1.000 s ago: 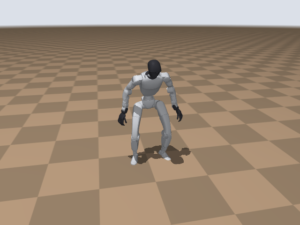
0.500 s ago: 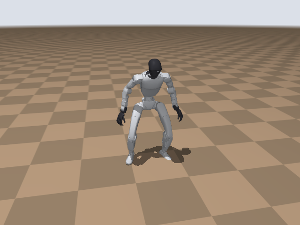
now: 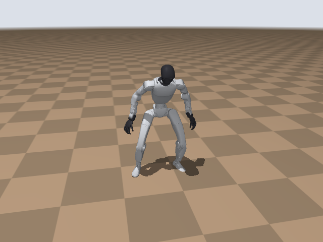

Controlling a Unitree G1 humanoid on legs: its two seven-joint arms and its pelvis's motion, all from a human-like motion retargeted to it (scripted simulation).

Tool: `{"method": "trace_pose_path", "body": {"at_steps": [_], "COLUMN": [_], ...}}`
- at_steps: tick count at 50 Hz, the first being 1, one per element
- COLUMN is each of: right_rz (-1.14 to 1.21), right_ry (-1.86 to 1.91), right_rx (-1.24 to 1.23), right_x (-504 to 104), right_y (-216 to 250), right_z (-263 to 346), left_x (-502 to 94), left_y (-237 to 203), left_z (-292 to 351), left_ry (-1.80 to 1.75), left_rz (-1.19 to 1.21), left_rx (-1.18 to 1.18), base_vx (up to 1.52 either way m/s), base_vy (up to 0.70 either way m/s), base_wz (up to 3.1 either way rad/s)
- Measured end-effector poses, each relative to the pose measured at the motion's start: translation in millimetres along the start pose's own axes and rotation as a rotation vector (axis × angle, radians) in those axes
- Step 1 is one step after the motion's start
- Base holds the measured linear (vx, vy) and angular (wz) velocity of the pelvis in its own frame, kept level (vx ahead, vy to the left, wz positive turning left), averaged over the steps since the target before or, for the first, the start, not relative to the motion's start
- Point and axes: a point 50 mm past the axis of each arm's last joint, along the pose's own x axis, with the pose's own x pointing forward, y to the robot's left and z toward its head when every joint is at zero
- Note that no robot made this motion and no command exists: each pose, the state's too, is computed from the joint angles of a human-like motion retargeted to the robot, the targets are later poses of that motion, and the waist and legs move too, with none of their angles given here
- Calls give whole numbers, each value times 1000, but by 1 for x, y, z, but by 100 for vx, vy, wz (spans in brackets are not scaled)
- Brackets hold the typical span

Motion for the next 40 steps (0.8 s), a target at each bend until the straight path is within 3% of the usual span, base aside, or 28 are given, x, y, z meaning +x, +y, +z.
{"method": "trace_pose_path", "body": {"at_steps": [10, 17, 23, 30, 40], "right_rz": [83, -15, -24, 1, -12], "right_ry": [-39, -112, -39, 60, -102], "right_rx": [-80, -15, 17, -33, -44], "right_x": [10, 19, 10, -4, 12], "right_y": [6, -12, -9, 1, -11], "right_z": [18, 37, 17, -16, 28], "left_x": [-15, -29, -21, -5, -18], "left_y": [-18, -29, -24, -18, -32], "left_z": [-24, -41, -27, 8, -12], "left_ry": [129, 150, 59, -15, 106], "left_rz": [-35, -41, -60, -20, -23], "left_rx": [-174, -104, 9, -55, -150], "base_vx": [1, 4, -4, -7, -2], "base_vy": [29, 37, 50, 44, 27], "base_wz": [2, -24, -33, 23, 6]}}
